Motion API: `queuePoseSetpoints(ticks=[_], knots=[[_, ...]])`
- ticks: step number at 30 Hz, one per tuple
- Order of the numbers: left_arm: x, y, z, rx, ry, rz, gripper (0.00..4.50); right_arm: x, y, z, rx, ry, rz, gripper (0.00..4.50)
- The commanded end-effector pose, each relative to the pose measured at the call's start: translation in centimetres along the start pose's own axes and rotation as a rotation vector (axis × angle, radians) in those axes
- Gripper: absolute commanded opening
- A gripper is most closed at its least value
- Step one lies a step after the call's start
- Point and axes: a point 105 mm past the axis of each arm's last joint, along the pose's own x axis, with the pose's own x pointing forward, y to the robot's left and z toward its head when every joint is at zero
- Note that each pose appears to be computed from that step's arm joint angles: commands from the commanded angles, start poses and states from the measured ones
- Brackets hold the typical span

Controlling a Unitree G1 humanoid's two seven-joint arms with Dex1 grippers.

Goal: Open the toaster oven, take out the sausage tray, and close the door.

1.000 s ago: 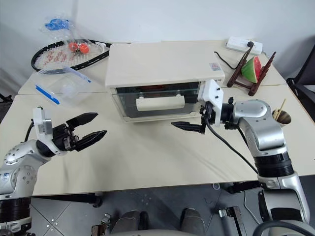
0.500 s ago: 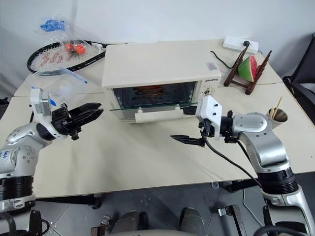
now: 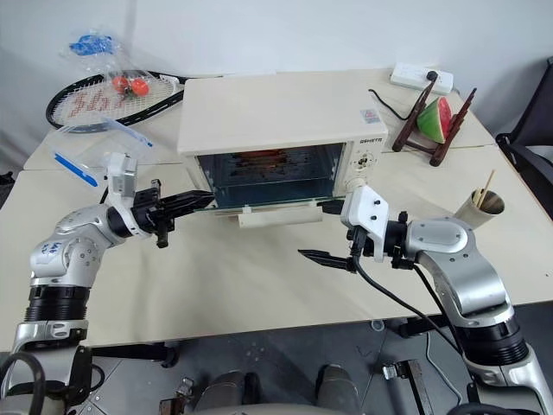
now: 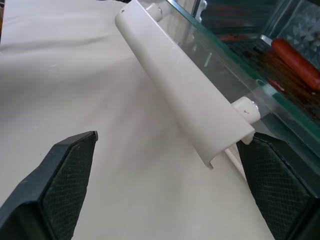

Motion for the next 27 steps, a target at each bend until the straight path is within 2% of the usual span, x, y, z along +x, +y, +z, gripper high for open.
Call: queuePoseSetpoints(ticks=[1, 5, 9, 14, 20, 25, 27], knots=[[0.2, -0.3, 0.1, 0.029, 0.049, -0.045, 0.06, 0.3, 1.4, 0.3, -0.005, 0.002, 0.071, 4.5], [0.7, -0.3, -1.9, 0.031, 0.166, -0.084, 0.06, -0.3, 1.4, -1.0, 0.009, 0.087, 0.051, 4.5], [1.0, -0.4, -2.1, 0.029, 0.167, -0.109, 0.06, -1.8, 2.1, -2.8, 0.035, 0.195, 0.057, 4.5], [1.5, -1.0, -2.4, 0.033, 0.162, -0.144, 0.06, -3.1, 2.6, -3.8, 0.06, 0.262, 0.048, 4.5], [2.2, -0.9, -3.1, 0.057, 0.201, -0.161, 0.06, -5.6, 2.3, -6.3, 0.073, 0.453, 0.05, 4.5], [2.4, -1.0, -3.9, 0.065, 0.256, -0.182, 0.06, -8.1, 2.7, -7.1, 0.1, 0.572, 0.08, 4.5], [2.6, -1.0, -4.7, 0.078, 0.303, -0.19, 0.06, -9.6, 3.1, -6.3, 0.124, 0.604, 0.099, 4.5]])
